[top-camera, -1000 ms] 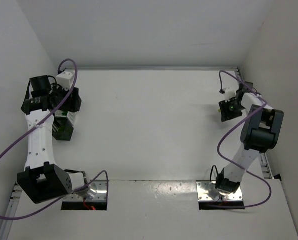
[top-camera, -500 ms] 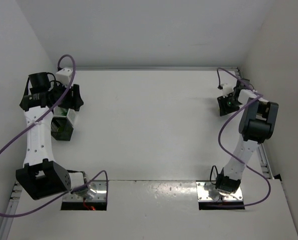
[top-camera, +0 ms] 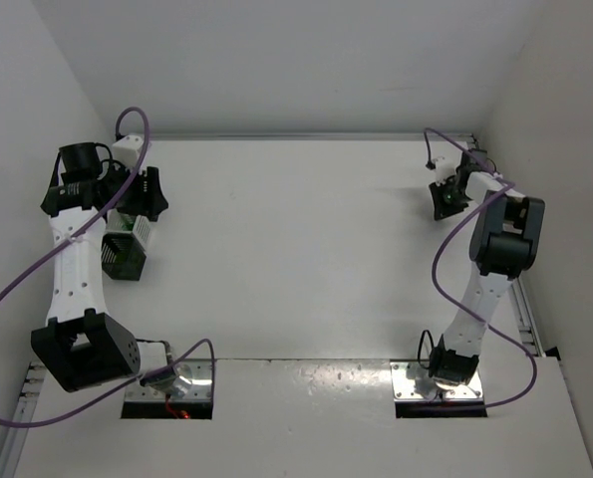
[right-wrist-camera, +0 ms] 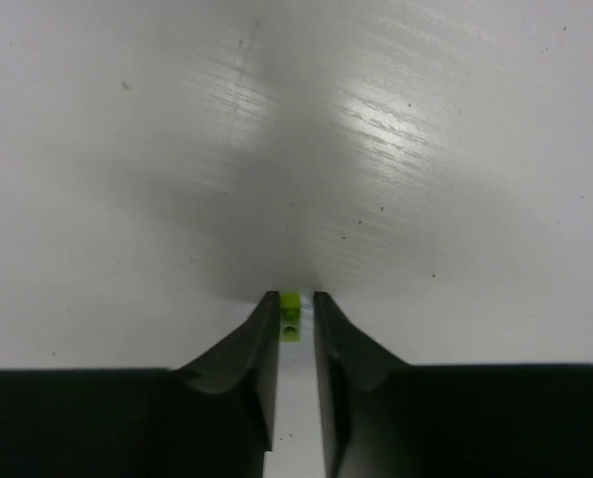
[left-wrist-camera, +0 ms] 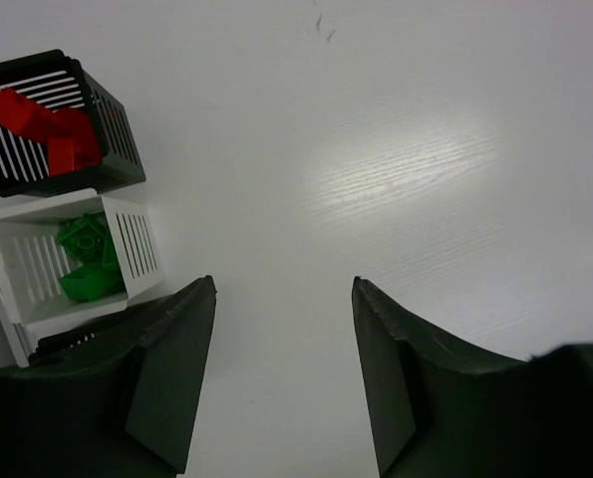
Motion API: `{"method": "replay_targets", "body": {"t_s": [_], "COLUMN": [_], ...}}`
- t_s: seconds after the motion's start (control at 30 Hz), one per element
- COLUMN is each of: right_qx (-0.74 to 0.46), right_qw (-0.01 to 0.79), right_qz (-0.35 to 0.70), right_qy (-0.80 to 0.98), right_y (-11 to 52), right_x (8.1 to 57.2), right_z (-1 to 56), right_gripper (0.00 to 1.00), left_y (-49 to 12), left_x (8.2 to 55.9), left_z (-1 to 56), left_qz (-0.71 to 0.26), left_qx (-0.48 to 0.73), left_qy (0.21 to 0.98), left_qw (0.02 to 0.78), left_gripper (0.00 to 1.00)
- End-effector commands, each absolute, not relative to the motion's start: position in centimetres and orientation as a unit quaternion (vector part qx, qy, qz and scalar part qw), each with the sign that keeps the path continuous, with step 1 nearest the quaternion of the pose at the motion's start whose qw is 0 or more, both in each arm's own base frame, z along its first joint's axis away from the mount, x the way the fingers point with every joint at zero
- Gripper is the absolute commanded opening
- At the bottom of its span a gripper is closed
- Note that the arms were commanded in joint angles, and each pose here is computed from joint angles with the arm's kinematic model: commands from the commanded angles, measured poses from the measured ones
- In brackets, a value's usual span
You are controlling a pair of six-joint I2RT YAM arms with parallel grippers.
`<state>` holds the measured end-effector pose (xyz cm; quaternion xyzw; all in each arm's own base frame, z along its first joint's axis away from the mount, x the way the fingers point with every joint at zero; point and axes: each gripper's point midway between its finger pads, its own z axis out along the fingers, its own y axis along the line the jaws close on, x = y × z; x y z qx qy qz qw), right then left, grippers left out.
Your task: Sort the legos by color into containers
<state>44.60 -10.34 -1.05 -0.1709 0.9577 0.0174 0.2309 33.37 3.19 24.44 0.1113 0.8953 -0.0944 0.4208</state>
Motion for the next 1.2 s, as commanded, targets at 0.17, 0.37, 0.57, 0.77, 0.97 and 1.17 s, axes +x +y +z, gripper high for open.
{"method": "replay_targets", "body": {"t_s": [0.17,0.37,0.57,0.77,0.97,1.17], "right_qx": [-0.186,-0.218,-0.218,-0.224,-0.271,-0.25], "right_qw": [0.213,0.216,0.211,0.175,0.165,0.118], "right_qz": [0.025,0.189,0.394,0.503,0.561,0.606], "right_qy": [0.959,0.933,0.868,0.816,0.765,0.746], "right_y": [-9.6,0.3,15.6,26.3,34.3,37.9], "right_x": [42.8,38.4,35.4,34.7,33.3,31.9], "right_z": [-2.3,1.6,7.5,12.9,17.0,18.1], "right_gripper": [0.07,0.03,0.02,0.0,0.0,0.0], "left_y": [2.6,-0.8,-7.1,-11.2,-15.3,-18.9], "left_x": [33.9,31.7,28.2,26.7,26.5,27.4], "left_z": [26.1,25.0,25.0,23.6,21.3,20.2], "left_qz": [-0.096,-0.19,-0.313,-0.302,-0.301,-0.271], "left_qx": [0.122,0.141,0.212,0.266,0.291,0.302], "left_qy": [0.885,0.862,0.777,0.758,0.766,0.772], "left_qw": [0.438,0.448,0.503,0.514,0.489,0.489], "left_gripper": [0.63,0.63,0.72,0.73,0.72,0.7]}}
